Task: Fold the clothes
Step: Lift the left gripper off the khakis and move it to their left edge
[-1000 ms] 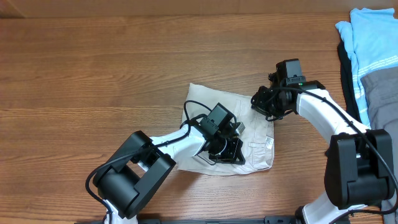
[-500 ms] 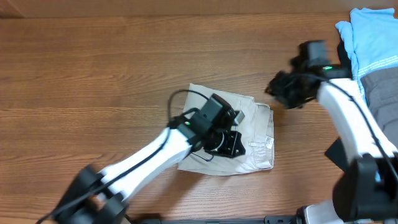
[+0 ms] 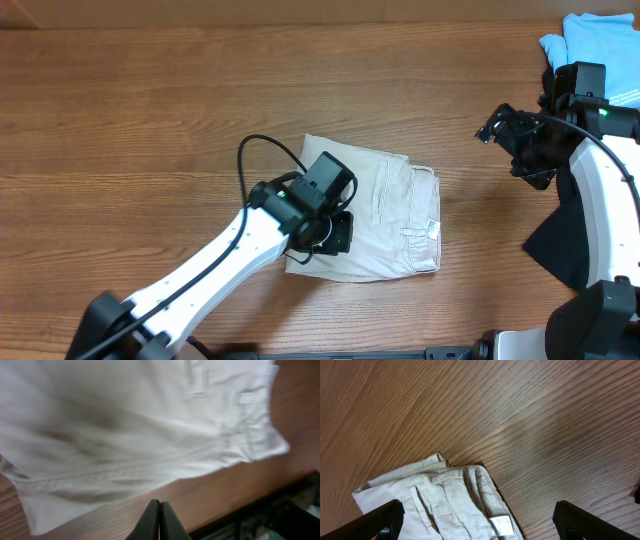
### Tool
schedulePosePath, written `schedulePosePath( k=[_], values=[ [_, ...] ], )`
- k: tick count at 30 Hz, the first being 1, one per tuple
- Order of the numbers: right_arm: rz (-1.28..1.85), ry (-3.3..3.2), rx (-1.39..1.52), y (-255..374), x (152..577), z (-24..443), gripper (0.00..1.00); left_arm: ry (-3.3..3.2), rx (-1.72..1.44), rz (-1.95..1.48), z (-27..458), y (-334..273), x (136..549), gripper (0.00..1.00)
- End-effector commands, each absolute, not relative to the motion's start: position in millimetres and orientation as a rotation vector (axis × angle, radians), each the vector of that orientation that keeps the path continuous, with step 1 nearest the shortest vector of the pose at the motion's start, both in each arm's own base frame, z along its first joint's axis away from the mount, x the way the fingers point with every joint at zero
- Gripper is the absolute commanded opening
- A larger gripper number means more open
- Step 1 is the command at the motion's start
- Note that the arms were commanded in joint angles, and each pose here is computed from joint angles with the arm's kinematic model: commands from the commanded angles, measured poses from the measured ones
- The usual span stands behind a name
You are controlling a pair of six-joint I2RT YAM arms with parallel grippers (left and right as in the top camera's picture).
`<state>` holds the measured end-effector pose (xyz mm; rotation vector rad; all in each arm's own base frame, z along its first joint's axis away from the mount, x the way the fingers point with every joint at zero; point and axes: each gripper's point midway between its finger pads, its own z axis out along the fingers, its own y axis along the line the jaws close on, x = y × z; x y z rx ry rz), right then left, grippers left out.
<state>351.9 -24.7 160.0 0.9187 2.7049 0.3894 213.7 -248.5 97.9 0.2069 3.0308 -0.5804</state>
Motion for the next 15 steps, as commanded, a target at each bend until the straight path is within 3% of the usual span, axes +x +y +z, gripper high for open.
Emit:
schedulePosePath(
  k=[1, 9, 15],
  values=[
    [0.375, 2.692, 0.913, -27.5, 354.3, 162.7, 1.00, 3.114, 0.127, -0.408, 62.6, -236.5, 217.2, 0.04],
    [0.375, 2.692, 0.913, -27.5, 354.3, 162.7, 1.00, 3.285, 0.049, -0.157, -3.5, -212.2, 215.2, 0.04],
    [0.375, 2.691, 0.913, -27.5, 354.3, 162.9, 1.00, 3.179, -0.153, 0.175, -10.2, -144.5, 256.3, 0.04]
  ],
)
